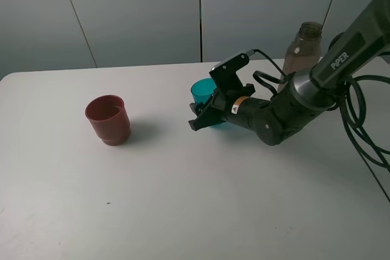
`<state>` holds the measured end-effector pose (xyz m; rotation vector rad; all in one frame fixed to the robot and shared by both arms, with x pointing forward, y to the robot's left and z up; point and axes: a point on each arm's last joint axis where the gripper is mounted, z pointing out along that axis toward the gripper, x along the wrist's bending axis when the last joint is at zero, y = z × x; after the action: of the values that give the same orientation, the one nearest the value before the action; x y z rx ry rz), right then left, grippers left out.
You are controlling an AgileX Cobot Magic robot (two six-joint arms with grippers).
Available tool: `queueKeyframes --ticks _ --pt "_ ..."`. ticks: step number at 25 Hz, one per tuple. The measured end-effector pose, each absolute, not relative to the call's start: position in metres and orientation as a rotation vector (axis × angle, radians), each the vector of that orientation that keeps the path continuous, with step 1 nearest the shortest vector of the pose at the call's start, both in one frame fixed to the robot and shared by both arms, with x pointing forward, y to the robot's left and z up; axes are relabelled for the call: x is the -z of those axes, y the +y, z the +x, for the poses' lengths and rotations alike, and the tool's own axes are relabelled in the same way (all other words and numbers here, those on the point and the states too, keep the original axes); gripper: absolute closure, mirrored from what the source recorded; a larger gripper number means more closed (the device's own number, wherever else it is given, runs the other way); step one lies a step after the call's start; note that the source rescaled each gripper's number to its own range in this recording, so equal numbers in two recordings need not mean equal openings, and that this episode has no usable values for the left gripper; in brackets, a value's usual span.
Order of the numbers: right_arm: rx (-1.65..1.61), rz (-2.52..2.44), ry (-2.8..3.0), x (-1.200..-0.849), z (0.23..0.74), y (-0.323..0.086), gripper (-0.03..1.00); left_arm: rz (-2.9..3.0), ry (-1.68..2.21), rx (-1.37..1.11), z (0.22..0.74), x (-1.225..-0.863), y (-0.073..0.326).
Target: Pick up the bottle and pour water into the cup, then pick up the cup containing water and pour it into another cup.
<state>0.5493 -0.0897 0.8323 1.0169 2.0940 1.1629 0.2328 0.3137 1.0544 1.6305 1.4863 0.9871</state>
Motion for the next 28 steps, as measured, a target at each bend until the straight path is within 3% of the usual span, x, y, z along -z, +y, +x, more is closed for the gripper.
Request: queueKeyframes --ticks 5,6,8,10,14,22,28 --pt "-1.165 1.012 2.097 -0.832 0.549 -0.089 0.9 1.63 1.486 -0.987 0.233 -1.054 0.314" --pt "-1.165 1.012 2.097 -0.832 0.549 -0.089 0.82 1.63 1.486 -0.987 0.233 -1.054 0.314" --pt "-1.16 1.015 2.103 -0.831 0.549 -0.09 0.18 1.63 1.486 -0.987 0.233 -1.054 0.314" --pt "-1.156 1.017 2.107 -0.831 0.549 -0.09 0.01 1.63 1.486 -0.987 0.233 -1.054 0.314" --pt "-1.173 0.98 2.11 -0.846 0.549 -0.088 -0.03 1.632 1.485 -0.988 0.233 -1.054 0.314" --pt "-1.248 0.942 2.037 -0.929 0.545 -0.09 -0.03 1.634 1.483 -0.989 0.233 -1.054 0.314" --pt "-1.047 1.305 2.234 -0.975 0.511 -0.112 -0.03 1.634 1.483 -0.989 0.233 -1.054 0.314"
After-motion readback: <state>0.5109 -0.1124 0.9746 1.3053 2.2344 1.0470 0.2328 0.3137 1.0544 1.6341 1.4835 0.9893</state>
